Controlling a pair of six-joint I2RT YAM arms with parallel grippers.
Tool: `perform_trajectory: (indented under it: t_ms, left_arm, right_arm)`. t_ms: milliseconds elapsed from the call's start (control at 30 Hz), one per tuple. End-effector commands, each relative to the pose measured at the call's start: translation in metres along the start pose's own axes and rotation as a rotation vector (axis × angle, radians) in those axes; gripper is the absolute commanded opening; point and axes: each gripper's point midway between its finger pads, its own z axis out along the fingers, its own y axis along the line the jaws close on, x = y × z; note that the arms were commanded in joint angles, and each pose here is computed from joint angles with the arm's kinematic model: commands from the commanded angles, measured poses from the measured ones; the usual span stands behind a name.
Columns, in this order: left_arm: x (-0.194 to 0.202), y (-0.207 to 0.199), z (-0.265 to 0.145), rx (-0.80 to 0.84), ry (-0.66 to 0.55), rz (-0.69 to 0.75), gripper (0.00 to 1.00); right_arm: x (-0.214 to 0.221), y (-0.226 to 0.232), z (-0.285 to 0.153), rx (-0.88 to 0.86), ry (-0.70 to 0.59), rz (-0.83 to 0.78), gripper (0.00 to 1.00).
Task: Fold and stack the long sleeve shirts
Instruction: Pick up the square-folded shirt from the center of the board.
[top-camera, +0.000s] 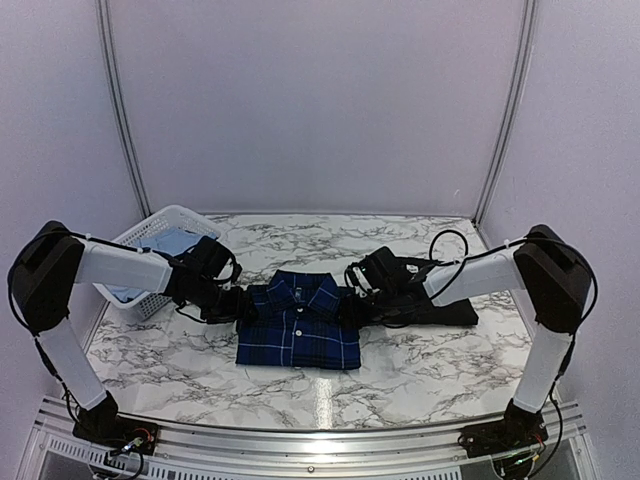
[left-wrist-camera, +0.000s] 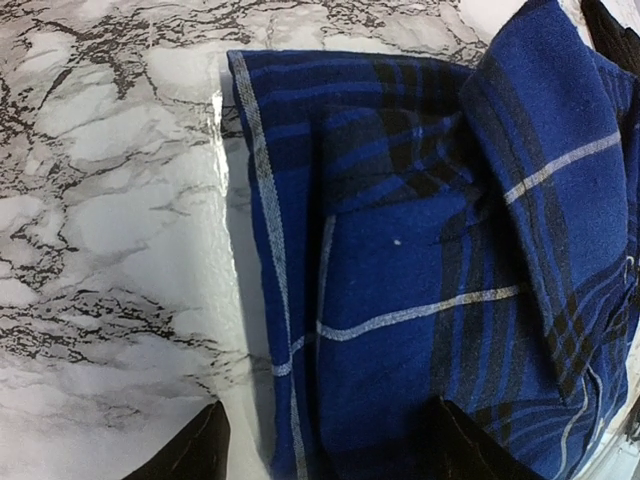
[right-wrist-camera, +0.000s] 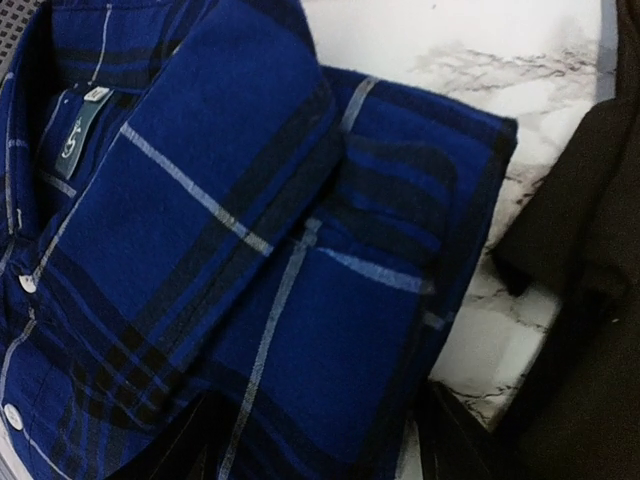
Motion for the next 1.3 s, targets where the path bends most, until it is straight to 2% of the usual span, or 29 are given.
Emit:
perform_trajectory:
  t_ms: [0,233,433,500,667,733,1033,1267]
  left_arm:
    - [0.013,0.020,0.008,-0.093,0.026,-0.028,0.71]
    - [0.022,0.020,0.015,-0.075,0.050,-0.043,0.65]
    - [0.028,0.003,0.022,-0.008,0.058,-0.068,0.50]
    - [0.029,-0.004,0.024,0.019,0.060,-0.086,0.42]
    - [0.024,-0.022,0.019,0.079,0.040,-0.112,0.11]
    - [0.016,-0.030,0.011,0.098,0.012,-0.116,0.02]
    - [-0.028,-0.076,-0.043,0.208,-0.124,-0.069,0.00]
    - [-0.059,-0.128,-0.059,0.281,-0.184,-0.028,0.00]
  right_arm:
    - [0.002,0.008,0.002,0.014,-0.008,0.031,0.64]
    - [0.012,0.007,0.013,0.008,0.012,0.077,0.57]
    - [-0.002,0.020,0.015,0.001,-0.004,0.078,0.38]
    - [-0.007,0.027,0.015,0.000,-0.006,0.067,0.30]
    - [-0.016,0.041,0.015,0.012,-0.008,0.044,0.08]
    - [-0.022,0.044,0.011,0.025,-0.015,0.039,0.00]
    - [-0.063,0.047,-0.029,0.116,-0.100,-0.017,0.00]
    - [-0.085,0.024,-0.061,0.176,-0.155,-0.031,0.00]
